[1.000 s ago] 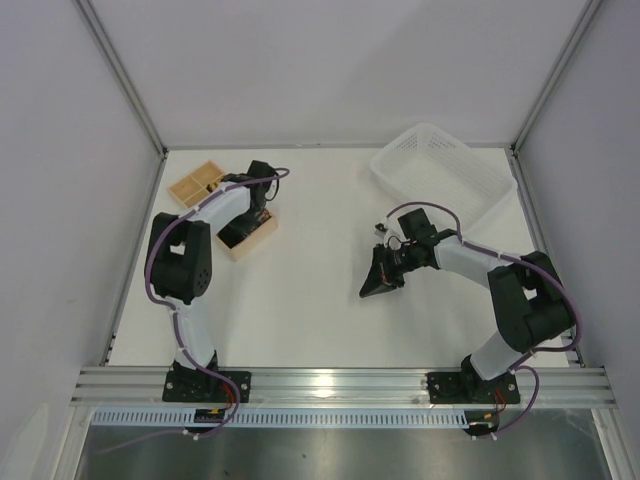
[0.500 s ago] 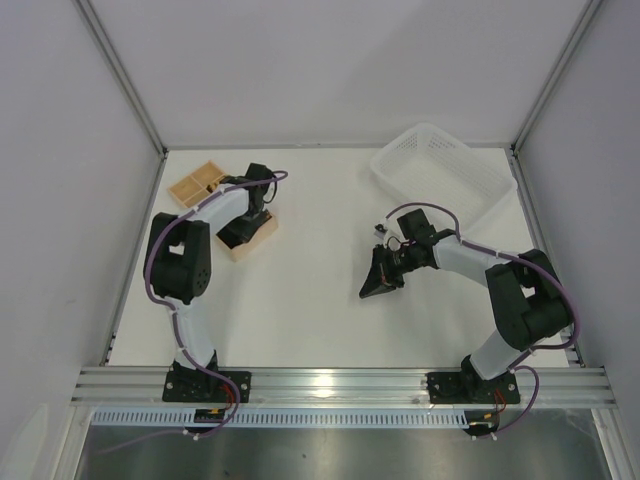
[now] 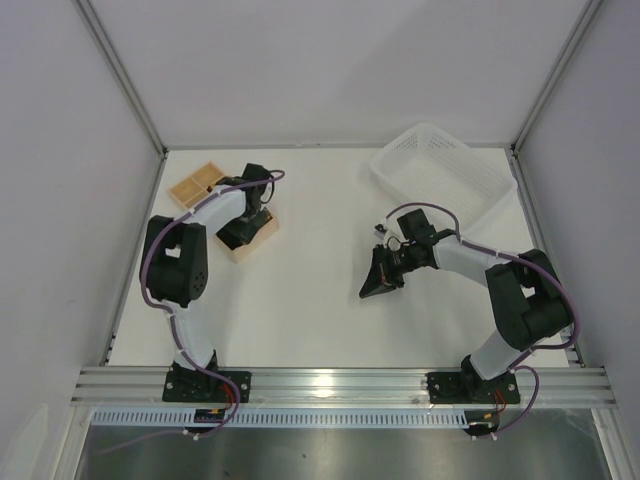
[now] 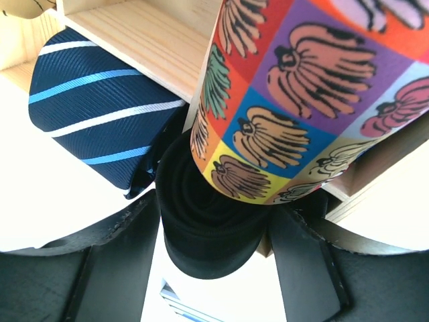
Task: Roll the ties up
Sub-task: Place the rolled tie into the container
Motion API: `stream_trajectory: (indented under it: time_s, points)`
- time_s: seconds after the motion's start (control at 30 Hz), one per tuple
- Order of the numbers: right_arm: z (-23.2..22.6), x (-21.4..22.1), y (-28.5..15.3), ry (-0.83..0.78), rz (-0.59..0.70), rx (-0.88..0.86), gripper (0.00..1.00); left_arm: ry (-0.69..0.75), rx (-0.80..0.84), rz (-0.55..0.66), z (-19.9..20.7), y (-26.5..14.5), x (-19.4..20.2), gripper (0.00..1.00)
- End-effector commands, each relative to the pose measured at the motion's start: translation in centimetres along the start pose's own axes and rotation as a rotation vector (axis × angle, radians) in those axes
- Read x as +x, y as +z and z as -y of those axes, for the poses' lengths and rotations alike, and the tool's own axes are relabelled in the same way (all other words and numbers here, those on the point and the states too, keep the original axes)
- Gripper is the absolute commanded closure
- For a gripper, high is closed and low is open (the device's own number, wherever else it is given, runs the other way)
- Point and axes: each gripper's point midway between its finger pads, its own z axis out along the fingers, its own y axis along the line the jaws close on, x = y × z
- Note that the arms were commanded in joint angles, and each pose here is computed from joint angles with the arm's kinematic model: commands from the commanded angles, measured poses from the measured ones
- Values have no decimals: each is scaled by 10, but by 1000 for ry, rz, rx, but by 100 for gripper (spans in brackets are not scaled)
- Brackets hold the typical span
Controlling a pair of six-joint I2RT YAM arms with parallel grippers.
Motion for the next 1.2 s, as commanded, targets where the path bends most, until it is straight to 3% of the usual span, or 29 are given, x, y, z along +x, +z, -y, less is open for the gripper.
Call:
stream_trajectory:
  time_s: [0.0, 0.83, 1.07, 1.17]
  points:
    - [-10, -7, -1, -38, 3, -30, 100, -51, 20, 36, -7, -17, -1, 31]
    - [-16, 1, 6, -61, -20, -24, 100, -167, 114, 88, -20, -64, -10, 27]
    - [-17, 3, 6, -62, -17, -20, 100, -214, 173, 92, -21, -69, -10, 33]
    - [-18, 4, 5, -66, -15, -21, 100, -253, 227, 119, -20, -73, -12, 41]
